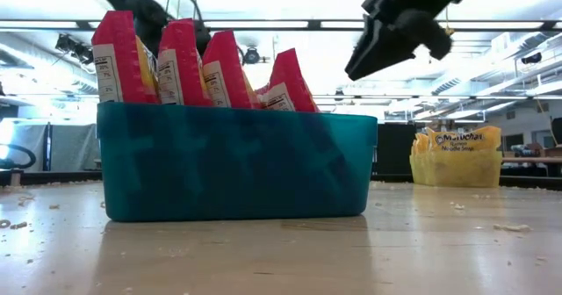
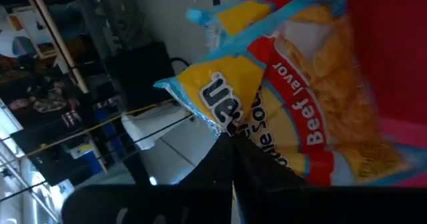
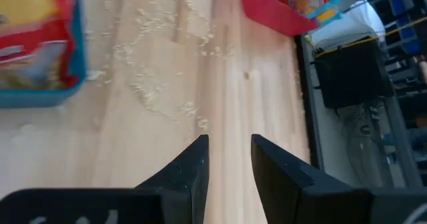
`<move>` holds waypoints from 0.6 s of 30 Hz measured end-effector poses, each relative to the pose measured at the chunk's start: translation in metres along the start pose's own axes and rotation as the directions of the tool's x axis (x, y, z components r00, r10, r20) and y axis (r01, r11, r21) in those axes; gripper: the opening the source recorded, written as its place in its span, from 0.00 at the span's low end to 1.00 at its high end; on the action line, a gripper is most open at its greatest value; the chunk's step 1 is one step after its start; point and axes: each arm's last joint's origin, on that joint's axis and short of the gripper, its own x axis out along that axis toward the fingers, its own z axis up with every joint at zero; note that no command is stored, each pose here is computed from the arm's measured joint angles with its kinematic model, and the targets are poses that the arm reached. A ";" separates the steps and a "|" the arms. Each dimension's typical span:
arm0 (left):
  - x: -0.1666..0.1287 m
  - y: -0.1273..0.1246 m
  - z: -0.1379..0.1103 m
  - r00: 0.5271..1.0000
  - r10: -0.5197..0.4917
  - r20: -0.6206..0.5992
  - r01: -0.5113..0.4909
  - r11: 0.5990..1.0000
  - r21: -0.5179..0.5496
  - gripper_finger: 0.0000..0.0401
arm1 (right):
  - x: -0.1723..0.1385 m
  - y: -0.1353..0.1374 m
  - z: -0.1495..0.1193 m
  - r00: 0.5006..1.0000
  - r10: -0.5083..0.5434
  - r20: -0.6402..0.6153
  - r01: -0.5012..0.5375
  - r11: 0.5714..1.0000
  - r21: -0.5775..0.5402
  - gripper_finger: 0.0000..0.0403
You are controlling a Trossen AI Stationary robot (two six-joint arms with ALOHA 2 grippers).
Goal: Sort Maruchan noodles
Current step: Put the top left blue noodle pack into the red bin
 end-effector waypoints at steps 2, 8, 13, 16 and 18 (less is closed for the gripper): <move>0.007 -0.006 -0.001 1.000 -0.006 0.025 0.006 1.000 0.004 0.00 | -0.003 0.007 -0.002 1.000 0.012 0.005 -0.012 1.000 -0.008 0.29; 0.012 -0.017 0.005 0.994 0.029 0.110 -0.035 0.998 0.053 0.00 | -0.005 0.012 -0.004 1.000 -0.011 0.005 0.011 1.000 -0.006 0.29; 0.006 -0.022 0.012 0.986 0.031 0.162 -0.047 0.995 0.092 0.02 | -0.005 0.012 -0.003 1.000 0.004 0.019 -0.005 1.000 0.005 0.29; 0.004 -0.023 0.014 0.981 0.017 0.194 -0.037 0.994 0.099 0.04 | -0.005 0.013 -0.001 0.999 0.029 0.035 -0.030 0.999 0.017 0.29; 0.006 -0.022 0.013 0.981 0.012 0.194 -0.029 0.996 0.086 0.05 | -0.006 0.014 0.000 0.997 0.057 0.049 -0.059 0.998 0.027 0.29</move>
